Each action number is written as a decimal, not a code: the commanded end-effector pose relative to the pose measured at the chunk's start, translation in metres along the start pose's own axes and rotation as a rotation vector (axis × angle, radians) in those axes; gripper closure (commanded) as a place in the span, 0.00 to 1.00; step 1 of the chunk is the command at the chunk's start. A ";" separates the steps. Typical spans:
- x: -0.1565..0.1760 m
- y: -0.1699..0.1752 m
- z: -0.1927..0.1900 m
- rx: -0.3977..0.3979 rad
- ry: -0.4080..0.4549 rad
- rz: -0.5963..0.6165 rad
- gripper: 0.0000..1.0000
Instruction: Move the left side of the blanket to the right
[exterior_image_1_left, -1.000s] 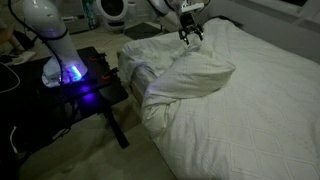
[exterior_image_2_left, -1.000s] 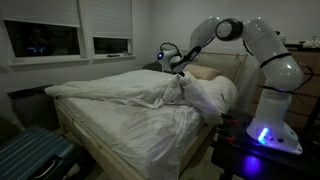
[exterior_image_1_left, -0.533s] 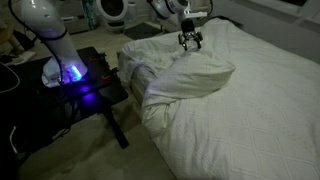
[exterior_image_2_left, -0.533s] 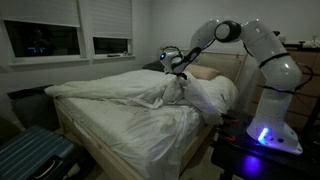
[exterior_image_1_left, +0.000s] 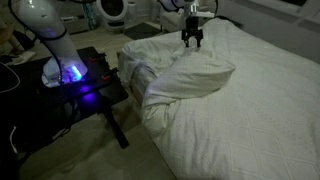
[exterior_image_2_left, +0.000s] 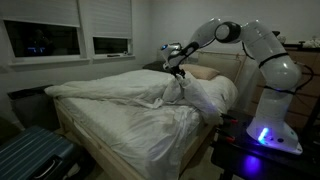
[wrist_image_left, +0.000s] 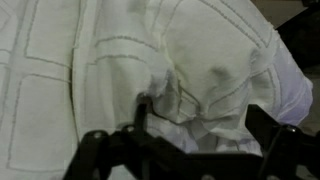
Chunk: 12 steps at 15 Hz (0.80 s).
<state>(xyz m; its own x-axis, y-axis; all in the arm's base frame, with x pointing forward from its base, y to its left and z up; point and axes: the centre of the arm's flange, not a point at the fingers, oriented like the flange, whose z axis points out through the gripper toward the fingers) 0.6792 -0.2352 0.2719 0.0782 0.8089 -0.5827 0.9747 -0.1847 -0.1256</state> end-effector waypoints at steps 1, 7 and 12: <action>-0.011 0.016 -0.021 -0.019 0.076 -0.068 0.00; -0.019 0.027 -0.003 -0.012 0.092 -0.131 0.00; -0.026 0.035 0.044 0.035 0.081 -0.173 0.00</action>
<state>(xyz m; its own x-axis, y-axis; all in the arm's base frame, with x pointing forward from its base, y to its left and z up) 0.6888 -0.2645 0.2590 -0.0550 0.8642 -0.5001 0.9730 -0.0660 -0.2211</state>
